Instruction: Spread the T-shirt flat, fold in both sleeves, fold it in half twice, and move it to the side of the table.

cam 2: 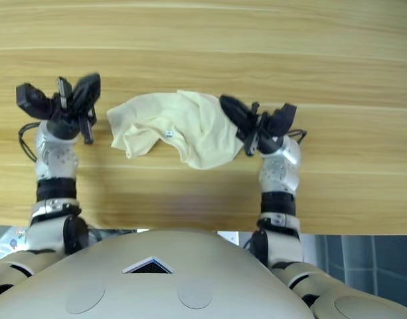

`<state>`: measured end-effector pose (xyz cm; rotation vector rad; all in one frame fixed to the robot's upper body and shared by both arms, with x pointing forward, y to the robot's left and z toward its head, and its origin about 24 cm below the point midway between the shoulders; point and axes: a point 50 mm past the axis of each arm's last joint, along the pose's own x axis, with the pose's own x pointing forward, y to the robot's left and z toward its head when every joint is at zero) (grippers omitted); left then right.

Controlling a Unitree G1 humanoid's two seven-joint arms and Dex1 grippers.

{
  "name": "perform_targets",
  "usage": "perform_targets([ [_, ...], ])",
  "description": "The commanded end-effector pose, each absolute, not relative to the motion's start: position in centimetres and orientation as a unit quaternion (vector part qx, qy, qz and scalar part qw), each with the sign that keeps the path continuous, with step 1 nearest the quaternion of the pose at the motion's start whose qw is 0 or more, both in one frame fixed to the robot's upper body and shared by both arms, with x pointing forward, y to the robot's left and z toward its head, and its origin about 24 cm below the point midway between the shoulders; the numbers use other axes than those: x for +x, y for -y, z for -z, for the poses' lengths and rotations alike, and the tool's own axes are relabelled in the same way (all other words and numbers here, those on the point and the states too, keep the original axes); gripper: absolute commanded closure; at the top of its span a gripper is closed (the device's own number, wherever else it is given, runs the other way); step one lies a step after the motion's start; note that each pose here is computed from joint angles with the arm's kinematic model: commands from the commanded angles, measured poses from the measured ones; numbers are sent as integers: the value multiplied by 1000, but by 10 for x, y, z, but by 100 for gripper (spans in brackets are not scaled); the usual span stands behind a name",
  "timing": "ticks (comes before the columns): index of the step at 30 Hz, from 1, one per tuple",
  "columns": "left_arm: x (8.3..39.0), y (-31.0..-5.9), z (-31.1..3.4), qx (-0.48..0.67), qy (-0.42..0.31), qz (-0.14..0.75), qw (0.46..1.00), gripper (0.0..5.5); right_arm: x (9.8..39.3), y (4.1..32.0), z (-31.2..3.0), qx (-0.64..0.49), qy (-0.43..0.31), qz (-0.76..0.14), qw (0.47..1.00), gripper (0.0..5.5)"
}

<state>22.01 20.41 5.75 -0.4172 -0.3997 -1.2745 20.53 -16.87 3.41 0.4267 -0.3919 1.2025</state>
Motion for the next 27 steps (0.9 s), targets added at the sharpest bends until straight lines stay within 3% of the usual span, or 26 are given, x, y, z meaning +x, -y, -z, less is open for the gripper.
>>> perform_targets([
  [1, 150, -173, -86, -139, 114, 784, 595, 463, 159, 159, -65, 176, 191, -695, 670, 445],
  [3, 136, -172, -104, -154, 136, 801, 563, 463, 144, 154, -80, 171, 206, -721, 639, 410],
  [6, 127, -171, -110, -150, 151, 809, 548, 408, 131, 149, -85, 142, 204, -745, 619, 349],
  [11, 132, -168, -85, -56, 140, 807, 572, 334, 126, 151, -77, 72, 183, -745, 638, 259],
  [17, 135, -168, -83, -35, 161, 796, 582, 244, 125, 151, -73, 45, 183, -732, 655, 160],
  [20, 143, -169, -78, -22, 161, 786, 597, 199, 134, 151, -67, 20, 176, -712, 680, 150],
  [23, 160, -173, -69, 12, 158, 749, 644, 148, 155, 155, -60, -20, 161, -645, 747, 150],
  [27, 175, -178, -57, 34, 152, 703, 694, 121, 170, 153, -51, -72, 144, -574, 803, 150],
])
